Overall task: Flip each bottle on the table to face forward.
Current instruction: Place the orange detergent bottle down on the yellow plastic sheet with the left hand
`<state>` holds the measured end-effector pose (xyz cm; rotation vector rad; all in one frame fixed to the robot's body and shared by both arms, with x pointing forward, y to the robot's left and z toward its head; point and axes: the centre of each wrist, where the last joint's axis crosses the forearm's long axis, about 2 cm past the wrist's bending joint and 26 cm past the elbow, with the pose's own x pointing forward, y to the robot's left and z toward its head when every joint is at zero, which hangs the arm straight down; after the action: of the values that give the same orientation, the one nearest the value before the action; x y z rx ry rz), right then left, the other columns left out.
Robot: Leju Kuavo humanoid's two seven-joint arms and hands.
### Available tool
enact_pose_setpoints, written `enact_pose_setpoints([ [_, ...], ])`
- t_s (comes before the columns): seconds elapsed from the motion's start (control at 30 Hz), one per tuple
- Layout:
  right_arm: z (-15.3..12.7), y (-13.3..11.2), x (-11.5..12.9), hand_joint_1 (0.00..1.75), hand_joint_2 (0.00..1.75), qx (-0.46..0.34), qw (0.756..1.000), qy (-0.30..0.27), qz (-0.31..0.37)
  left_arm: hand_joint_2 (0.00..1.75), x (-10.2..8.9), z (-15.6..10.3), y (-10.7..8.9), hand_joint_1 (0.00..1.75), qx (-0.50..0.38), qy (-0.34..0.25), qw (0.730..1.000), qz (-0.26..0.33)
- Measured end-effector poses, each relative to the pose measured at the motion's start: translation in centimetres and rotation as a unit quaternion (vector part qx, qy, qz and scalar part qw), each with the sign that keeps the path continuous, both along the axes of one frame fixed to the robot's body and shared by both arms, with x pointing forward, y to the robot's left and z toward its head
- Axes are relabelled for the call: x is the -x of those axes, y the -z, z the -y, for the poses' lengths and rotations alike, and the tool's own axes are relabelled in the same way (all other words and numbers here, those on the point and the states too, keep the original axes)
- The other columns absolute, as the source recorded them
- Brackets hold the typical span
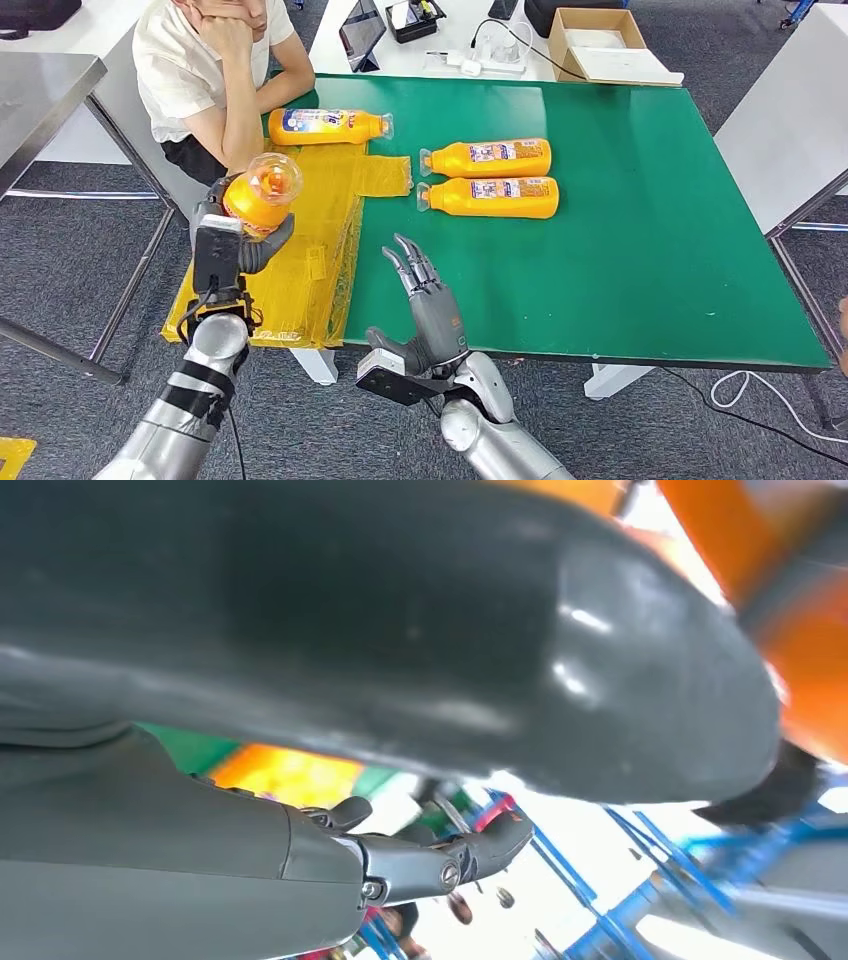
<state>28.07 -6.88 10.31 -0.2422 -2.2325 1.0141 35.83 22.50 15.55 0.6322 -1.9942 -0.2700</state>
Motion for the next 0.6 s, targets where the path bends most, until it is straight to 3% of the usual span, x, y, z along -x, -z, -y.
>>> enact_pose_setpoints([
  [0.13, -0.8, -1.1, 0.5, 0.00, 0.00, -0.030, 0.999, -0.012, 0.017, 1.75, -3.0, -1.1, 0.0, 1.75, -0.157, -0.036, 0.986, -0.032],
  [0.3, -1.7, -2.3, 0.9, 0.00, 0.00, -0.038, 0.997, -0.023, 0.065, 1.75, -5.7, -1.3, 0.6, 1.75, -0.327, -0.033, 0.935, -0.135],
  [0.47, -2.1, -2.6, 1.3, 0.00, 0.00, -0.039, 0.996, -0.033, 0.076, 1.75, -6.5, -1.7, 1.1, 1.75, -0.374, -0.025, 0.908, -0.185],
  [0.6, -2.4, -2.8, 1.7, 0.00, 0.00, -0.046, 0.995, -0.043, 0.071, 1.75, -6.9, -2.1, 1.6, 1.75, -0.412, -0.008, 0.874, -0.259],
])
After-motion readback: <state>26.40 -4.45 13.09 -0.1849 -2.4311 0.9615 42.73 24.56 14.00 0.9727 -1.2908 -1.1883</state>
